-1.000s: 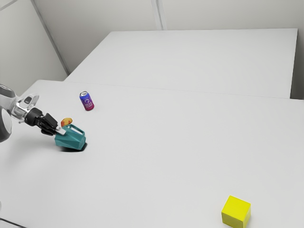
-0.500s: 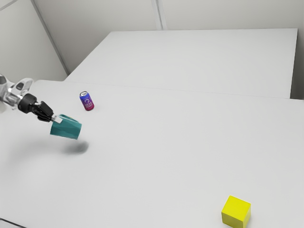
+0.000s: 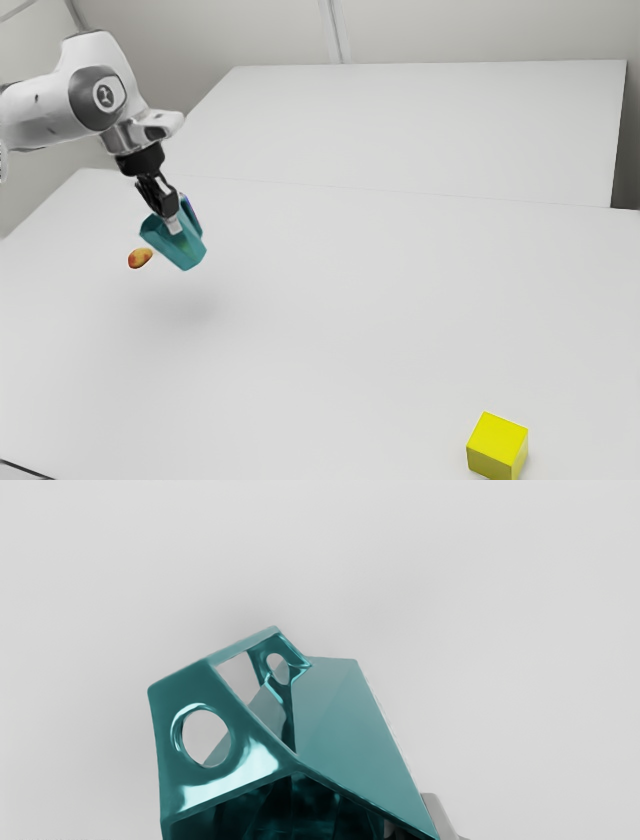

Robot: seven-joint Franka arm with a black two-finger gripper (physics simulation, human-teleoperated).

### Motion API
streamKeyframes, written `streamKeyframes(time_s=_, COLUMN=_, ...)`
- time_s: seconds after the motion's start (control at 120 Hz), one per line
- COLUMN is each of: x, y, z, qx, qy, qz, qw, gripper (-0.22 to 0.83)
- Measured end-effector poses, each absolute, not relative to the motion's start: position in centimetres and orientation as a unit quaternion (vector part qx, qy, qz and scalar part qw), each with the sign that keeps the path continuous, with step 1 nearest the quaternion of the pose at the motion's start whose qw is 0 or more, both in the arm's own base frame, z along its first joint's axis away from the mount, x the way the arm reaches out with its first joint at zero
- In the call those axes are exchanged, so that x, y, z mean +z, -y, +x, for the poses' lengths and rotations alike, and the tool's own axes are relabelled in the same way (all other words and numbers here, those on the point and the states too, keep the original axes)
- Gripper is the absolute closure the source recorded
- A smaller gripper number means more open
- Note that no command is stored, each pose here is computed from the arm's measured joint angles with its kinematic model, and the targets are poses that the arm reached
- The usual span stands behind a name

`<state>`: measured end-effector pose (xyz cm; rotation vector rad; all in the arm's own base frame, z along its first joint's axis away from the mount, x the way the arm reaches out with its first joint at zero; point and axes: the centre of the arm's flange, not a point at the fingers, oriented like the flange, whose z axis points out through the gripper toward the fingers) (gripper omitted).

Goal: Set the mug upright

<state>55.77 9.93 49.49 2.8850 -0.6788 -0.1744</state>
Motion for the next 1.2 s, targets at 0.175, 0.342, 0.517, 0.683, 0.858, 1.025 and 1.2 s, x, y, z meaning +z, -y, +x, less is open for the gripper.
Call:
streamKeyframes(time_s=0.175, x=46.3, y=-5.7, z=55.6, qx=-0.042, qy=0.234, qz=0.971, qw=0.026, gripper=0.79)
streamKeyframes(time_s=0.342, x=43.3, y=-3.3, z=55.4, qx=-0.022, qy=0.232, qz=0.973, qw=-0.008, gripper=0.79)
streamKeyframes(time_s=0.517, x=41.0, y=-2.9, z=55.4, qx=-0.02, qy=0.221, qz=0.975, qw=-0.031, gripper=0.79)
streamKeyframes(time_s=0.683, x=39.0, y=-4.2, z=55.7, qx=-0.026, qy=0.192, qz=0.98, qw=-0.035, gripper=0.79)
streamKeyframes(time_s=0.858, x=37.8, y=-4.3, z=56.0, qx=-0.029, qy=0.177, qz=0.983, qw=-0.035, gripper=0.79)
streamKeyframes(time_s=1.025, x=37.2, y=-4.2, z=56.2, qx=-0.03, qy=0.165, qz=0.985, qw=-0.034, gripper=0.69)
streamKeyframes(time_s=1.2, x=38.0, y=-4.2, z=56.2, qx=-0.022, qy=0.154, qz=0.987, qw=-0.034, gripper=0.33)
